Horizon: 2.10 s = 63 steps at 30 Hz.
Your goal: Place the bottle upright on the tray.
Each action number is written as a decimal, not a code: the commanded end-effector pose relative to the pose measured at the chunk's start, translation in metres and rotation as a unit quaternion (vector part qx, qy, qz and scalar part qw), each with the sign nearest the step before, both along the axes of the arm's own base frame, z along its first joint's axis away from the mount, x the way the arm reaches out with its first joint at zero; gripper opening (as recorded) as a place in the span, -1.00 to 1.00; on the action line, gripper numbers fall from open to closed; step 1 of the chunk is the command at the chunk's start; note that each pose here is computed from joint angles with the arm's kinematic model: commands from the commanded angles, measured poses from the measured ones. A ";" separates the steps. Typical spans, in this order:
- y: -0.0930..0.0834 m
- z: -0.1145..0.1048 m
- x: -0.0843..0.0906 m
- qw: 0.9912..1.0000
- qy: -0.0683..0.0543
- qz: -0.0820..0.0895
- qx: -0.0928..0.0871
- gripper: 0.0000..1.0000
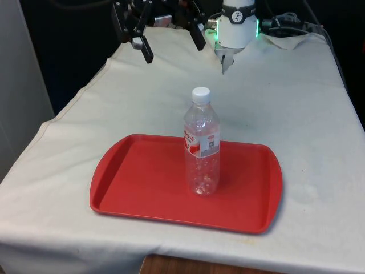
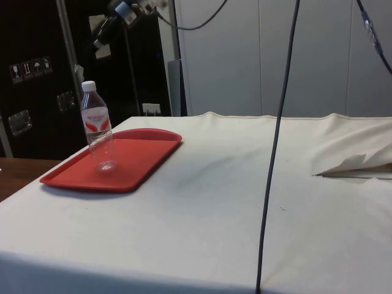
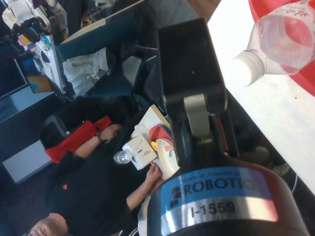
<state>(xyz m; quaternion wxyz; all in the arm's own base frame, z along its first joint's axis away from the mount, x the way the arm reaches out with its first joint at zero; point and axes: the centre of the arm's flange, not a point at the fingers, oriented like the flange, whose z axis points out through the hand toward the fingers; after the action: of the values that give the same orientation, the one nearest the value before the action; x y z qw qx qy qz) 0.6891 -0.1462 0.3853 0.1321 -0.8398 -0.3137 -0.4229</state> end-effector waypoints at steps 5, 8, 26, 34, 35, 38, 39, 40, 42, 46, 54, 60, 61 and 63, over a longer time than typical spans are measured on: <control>-0.003 0.005 0.001 1.000 -0.002 0.001 -0.008 1.00; -0.004 0.009 0.001 1.000 0.000 -0.002 -0.023 1.00; -0.016 0.019 0.002 0.998 -0.005 -0.001 -0.064 1.00; -0.020 0.023 0.002 0.997 -0.007 0.001 -0.083 1.00; -0.020 0.024 0.002 0.996 -0.007 0.002 -0.087 1.00; -0.020 0.025 0.003 0.996 -0.007 0.002 -0.091 1.00; -0.020 0.026 0.003 0.996 -0.008 0.002 -0.094 1.00; -0.021 0.027 0.003 0.995 -0.008 0.002 -0.096 1.00; -0.021 0.028 0.003 0.995 -0.008 0.004 -0.102 1.00; -0.022 0.029 0.003 0.994 -0.008 0.005 -0.108 1.00; -0.022 0.030 0.004 0.993 -0.010 0.012 -0.118 1.00; -0.023 0.031 0.004 0.989 -0.005 0.013 -0.146 1.00; -0.024 0.031 0.004 0.990 -0.008 0.016 -0.137 1.00; -0.024 0.031 0.004 0.988 -0.004 0.014 -0.151 1.00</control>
<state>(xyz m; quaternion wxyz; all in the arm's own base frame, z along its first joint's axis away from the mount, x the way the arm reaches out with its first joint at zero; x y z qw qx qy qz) 0.6935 -0.1700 0.4168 0.0162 -0.8416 -0.3852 -0.3783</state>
